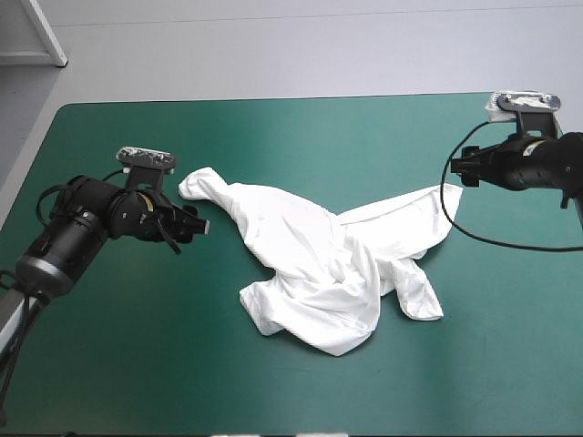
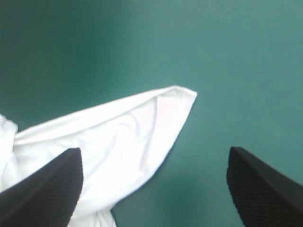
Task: Fold the cloth
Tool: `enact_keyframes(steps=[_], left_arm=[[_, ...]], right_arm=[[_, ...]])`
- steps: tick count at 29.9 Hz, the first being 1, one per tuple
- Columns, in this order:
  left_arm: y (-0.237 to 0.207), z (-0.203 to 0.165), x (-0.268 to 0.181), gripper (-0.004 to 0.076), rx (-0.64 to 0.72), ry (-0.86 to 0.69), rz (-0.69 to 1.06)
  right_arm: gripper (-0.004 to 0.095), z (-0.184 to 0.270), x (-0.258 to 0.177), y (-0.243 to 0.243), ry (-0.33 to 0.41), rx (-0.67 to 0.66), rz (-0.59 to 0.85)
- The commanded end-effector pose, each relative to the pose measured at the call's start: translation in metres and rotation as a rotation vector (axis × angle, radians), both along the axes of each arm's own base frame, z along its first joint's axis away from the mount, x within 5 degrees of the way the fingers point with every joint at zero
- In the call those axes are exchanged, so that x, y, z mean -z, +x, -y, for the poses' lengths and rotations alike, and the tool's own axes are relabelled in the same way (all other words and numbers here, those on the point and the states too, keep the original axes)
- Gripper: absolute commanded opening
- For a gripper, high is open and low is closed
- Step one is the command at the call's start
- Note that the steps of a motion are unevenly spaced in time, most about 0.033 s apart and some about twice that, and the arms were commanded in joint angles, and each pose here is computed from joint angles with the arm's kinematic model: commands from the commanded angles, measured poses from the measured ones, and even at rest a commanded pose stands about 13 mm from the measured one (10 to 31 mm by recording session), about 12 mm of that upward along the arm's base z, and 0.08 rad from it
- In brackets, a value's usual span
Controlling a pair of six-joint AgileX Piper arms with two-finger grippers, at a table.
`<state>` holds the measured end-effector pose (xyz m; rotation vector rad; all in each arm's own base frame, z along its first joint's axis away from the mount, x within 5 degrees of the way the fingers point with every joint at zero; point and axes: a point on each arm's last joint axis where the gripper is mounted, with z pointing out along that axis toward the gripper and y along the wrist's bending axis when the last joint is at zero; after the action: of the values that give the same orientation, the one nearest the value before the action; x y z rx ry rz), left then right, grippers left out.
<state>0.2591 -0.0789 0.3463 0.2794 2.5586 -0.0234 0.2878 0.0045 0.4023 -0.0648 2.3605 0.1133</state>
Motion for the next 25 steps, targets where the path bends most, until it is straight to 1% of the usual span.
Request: enact_keyframes(steps=[1, 4, 7, 10, 16, 20, 25], left_arm=[[-0.035, 0.016, -0.023, 0.0554, 0.105, -0.101, -0.055], [-0.048, 0.03, -0.022, 0.0554, 0.174, -0.13, -0.067], [-0.051, 0.043, -0.011, 0.0554, 0.225, -0.126, -0.088], [-0.047, 0.056, 0.007, 0.0554, 0.258, -0.114, -0.113], [-0.031, 0.07, 0.055, 0.0554, 0.256, -0.093, -0.169], [-0.023, 0.078, 0.084, 0.0554, 0.23, -0.125, -0.195], [-0.015, 0.091, 0.114, 0.0554, 0.246, -0.183, -0.252]], right_arm=[[0.0764, 0.001, -0.032, -0.037, 0.001, 0.014, 0.056], [0.0764, 0.001, -0.041, -0.055, 0.013, 0.024, 0.098], [0.0764, 0.0, -0.047, -0.065, 0.015, 0.026, 0.119], [0.0759, 0.0, -0.046, -0.067, 0.019, 0.023, 0.097], [0.0726, 0.0, -0.037, -0.067, 0.013, 0.014, 0.045], [0.0708, 0.0, -0.026, -0.066, 0.012, 0.013, 0.008], [0.0697, 0.0, -0.02, -0.064, 0.011, 0.014, 0.0]])
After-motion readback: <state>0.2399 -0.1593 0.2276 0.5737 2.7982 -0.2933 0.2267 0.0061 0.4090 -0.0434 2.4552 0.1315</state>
